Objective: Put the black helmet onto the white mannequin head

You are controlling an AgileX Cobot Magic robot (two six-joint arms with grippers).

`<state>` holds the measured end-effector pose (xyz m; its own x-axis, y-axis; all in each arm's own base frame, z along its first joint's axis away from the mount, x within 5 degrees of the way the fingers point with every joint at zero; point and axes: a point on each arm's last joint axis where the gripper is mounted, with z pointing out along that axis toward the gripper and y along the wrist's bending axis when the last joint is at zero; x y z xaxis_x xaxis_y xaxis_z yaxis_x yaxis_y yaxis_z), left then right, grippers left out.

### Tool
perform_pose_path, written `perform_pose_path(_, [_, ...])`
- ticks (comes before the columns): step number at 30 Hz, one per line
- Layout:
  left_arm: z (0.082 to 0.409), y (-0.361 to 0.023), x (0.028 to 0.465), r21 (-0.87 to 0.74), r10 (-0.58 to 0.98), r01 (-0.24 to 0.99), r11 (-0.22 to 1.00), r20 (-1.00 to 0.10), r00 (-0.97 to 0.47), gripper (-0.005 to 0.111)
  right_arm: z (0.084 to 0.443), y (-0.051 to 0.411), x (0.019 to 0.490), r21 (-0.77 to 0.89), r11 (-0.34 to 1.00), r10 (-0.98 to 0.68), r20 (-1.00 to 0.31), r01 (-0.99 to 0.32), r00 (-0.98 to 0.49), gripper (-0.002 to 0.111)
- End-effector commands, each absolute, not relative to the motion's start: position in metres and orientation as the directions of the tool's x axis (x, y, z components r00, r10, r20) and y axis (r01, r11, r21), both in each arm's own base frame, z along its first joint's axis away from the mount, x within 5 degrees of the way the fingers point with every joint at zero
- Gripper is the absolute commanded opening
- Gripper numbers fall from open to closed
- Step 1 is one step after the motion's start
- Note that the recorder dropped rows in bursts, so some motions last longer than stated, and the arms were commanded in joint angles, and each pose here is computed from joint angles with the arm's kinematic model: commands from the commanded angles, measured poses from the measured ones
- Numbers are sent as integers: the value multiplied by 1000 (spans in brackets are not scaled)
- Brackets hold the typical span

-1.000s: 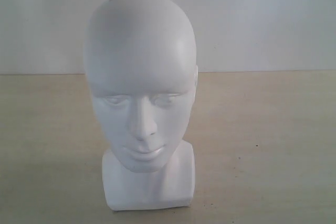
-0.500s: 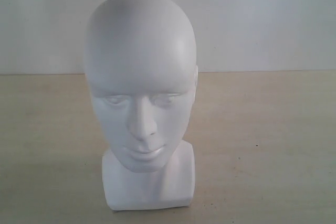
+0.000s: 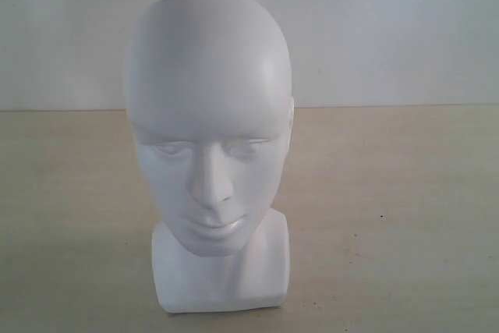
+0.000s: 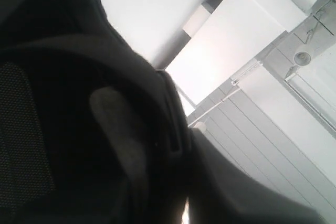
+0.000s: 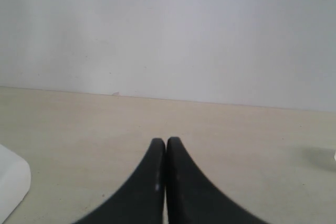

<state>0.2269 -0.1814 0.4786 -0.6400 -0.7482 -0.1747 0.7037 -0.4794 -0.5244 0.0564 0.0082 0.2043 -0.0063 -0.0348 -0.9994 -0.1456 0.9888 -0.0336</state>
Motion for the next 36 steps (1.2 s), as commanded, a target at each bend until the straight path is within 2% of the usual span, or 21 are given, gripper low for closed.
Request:
perform_pose_path(1, [492, -191, 221, -415, -748, 732, -540, -162, -644, 4, 205, 8, 56, -36, 989, -35, -999, -146, 6, 0])
perform_pose_path(11, [476, -222, 231, -453, -720, 711, -538, -193, -667, 4, 205, 8, 56, -36, 989, -35, -999, -146, 6, 0])
perform_pose_path(23, [465, -232, 236, -474, -707, 722, -504, -254, -660, 4, 205, 8, 56, -36, 989, -35, -999, -146, 6, 0])
perform_pose_path(28, [449, -235, 242, -525, -696, 690, -498, -232, -680, 4, 205, 8, 56, -36, 989, -35, -999, -146, 6, 0])
perform_pose_path(32, [433, -230, 246, -582, -697, 627, -517, -138, -703, 4, 205, 8, 56, -36, 989, -35, -999, -146, 6, 0])
perform_pose_path(36, [428, -224, 240, -596, -708, 628, -501, -135, -693, 4, 205, 8, 56, -36, 989, -35, -999, -146, 6, 0])
